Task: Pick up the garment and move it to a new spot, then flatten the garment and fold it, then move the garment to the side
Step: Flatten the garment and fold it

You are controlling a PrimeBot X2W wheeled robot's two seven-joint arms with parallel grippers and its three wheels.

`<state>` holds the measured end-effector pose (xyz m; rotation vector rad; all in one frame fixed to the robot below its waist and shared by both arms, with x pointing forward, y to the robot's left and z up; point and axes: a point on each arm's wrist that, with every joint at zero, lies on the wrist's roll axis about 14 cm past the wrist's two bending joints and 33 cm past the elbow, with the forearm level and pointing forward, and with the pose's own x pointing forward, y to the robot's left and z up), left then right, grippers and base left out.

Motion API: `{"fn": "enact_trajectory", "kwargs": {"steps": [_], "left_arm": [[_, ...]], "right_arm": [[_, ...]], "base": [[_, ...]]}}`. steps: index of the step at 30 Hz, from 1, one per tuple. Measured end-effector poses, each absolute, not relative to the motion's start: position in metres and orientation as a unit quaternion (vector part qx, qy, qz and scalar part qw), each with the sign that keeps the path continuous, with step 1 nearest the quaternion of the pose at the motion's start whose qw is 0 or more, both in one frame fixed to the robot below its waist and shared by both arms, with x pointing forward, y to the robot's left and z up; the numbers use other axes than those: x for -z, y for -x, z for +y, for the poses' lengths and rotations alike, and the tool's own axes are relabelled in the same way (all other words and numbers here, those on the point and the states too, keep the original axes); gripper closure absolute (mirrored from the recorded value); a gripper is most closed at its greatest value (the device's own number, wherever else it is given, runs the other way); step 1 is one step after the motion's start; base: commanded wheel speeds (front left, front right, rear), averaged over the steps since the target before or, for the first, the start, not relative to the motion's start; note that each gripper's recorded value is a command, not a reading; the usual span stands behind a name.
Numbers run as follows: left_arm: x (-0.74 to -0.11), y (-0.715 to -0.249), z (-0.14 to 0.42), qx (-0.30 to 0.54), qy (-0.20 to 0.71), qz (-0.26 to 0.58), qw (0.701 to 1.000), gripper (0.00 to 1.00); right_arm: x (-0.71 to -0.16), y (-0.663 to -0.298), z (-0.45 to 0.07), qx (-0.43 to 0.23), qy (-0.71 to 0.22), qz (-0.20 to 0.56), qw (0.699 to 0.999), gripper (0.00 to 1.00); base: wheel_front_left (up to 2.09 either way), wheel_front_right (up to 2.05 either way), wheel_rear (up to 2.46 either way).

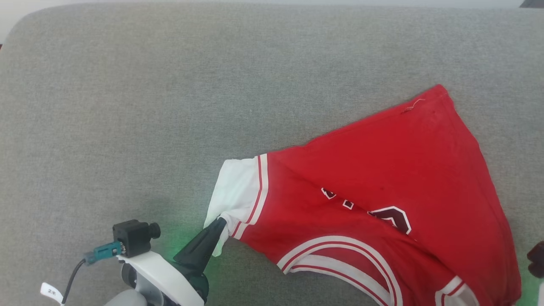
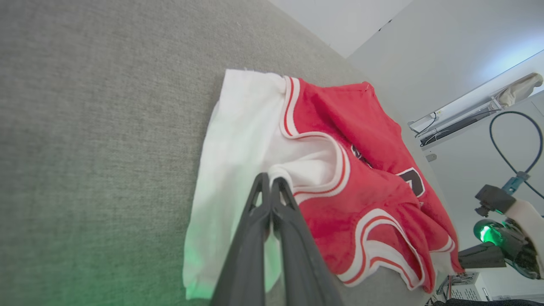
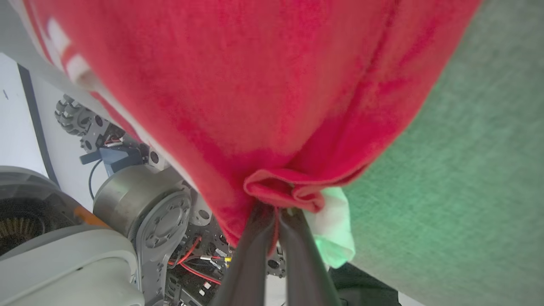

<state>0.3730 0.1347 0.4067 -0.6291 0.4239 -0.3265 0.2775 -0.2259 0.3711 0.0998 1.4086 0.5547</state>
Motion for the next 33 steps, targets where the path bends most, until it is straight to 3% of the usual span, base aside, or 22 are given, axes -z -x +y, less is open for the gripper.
{"fn": "enact_trajectory", "kwargs": {"steps": [2,3,10,20,24,33], "left_arm": [[-0.407,-0.372,0.133,0.162,0.305,0.208,0.915,1.0],[-0.407,-0.372,0.133,0.162,0.305,0.208,0.915,1.0],[-0.411,-0.37,0.131,0.166,0.308,0.205,0.914,1.0],[-0.41,-0.365,0.123,0.16,0.325,0.204,0.91,1.0],[-0.409,-0.367,0.122,0.154,0.329,0.204,0.909,1.0],[-0.399,-0.373,0.121,0.133,0.341,0.211,0.906,1.0]], "right_arm": [[-0.374,-0.286,-0.227,-0.247,-0.042,0.618,0.745,0.52],[-0.377,-0.291,-0.229,-0.245,-0.036,0.608,0.754,0.0],[-0.419,-0.335,-0.249,-0.226,-0.015,0.535,0.814,0.0],[-0.506,-0.448,-0.253,-0.221,0.025,0.37,0.902,0.0],[-0.491,-0.479,-0.224,-0.244,0.032,0.361,0.9,0.0],[-0.413,-0.54,-0.174,-0.241,0.098,0.432,0.864,0.0]], "base": [[0.0,0.0,0.0],[0.0,0.0,0.0],[0.0,0.0,0.0],[0.0,0.0,0.0],[0.0,0.0,0.0],[0.0,0.0,0.0]]}}
